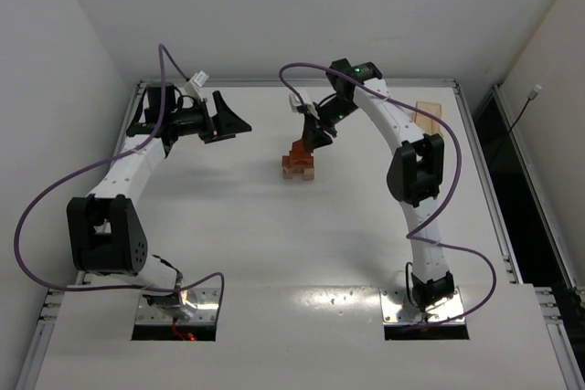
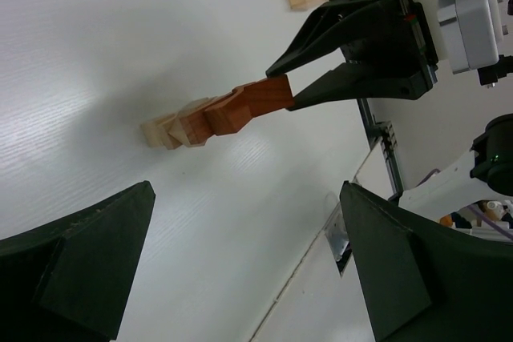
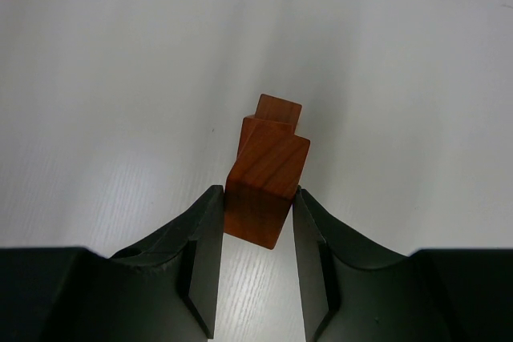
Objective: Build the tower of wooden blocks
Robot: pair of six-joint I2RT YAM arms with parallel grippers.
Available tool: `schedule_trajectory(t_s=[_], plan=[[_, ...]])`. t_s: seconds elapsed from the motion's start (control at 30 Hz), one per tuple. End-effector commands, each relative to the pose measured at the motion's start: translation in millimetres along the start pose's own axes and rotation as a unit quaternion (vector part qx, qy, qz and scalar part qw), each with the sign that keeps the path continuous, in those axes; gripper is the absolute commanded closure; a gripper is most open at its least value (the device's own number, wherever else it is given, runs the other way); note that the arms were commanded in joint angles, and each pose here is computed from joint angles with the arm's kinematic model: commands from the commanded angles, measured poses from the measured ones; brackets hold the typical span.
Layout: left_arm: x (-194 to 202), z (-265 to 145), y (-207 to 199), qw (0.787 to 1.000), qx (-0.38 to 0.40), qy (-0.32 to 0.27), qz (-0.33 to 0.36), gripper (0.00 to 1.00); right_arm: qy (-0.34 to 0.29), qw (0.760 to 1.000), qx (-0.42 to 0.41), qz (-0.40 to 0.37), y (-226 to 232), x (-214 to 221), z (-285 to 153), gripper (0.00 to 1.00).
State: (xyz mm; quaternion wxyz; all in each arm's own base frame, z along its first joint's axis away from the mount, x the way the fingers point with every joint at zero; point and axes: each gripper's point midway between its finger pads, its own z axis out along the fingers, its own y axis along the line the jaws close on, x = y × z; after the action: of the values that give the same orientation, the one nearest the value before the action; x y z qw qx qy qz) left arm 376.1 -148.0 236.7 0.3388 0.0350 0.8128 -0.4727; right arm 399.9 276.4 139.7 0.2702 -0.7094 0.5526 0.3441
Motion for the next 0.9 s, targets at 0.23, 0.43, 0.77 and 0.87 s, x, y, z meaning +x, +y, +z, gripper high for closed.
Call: schedule_trajectory(t_s=[0.23,0.43,0.77,0.87], plan=[[-8.8,2.0,-1.6,1.0,0.001,-0.012,0.015,0.0,-0.026,1.0,0.001,-0.003,-1.6,-13.6,-2.9,0.96],[-6.9,3.6,3.2,1.0,-0.006,-0.009,0.008,0.0,-0.025,1.0,-0.005,0.004,-2.2,-7.0,2.3,0.94],[-3.8,7.3,3.6,1.0,-0.004,-0.003,0.006,0.0,-0.025,1.0,-0.005,0.004,-4.3,-4.1,5.0,0.89],[-3.8,7.4,3.7,1.0,-0.004,-0.003,0.006,0.0,-0.02,1.0,-0.004,0.004,-6.7,0.5,7.4,0.88]])
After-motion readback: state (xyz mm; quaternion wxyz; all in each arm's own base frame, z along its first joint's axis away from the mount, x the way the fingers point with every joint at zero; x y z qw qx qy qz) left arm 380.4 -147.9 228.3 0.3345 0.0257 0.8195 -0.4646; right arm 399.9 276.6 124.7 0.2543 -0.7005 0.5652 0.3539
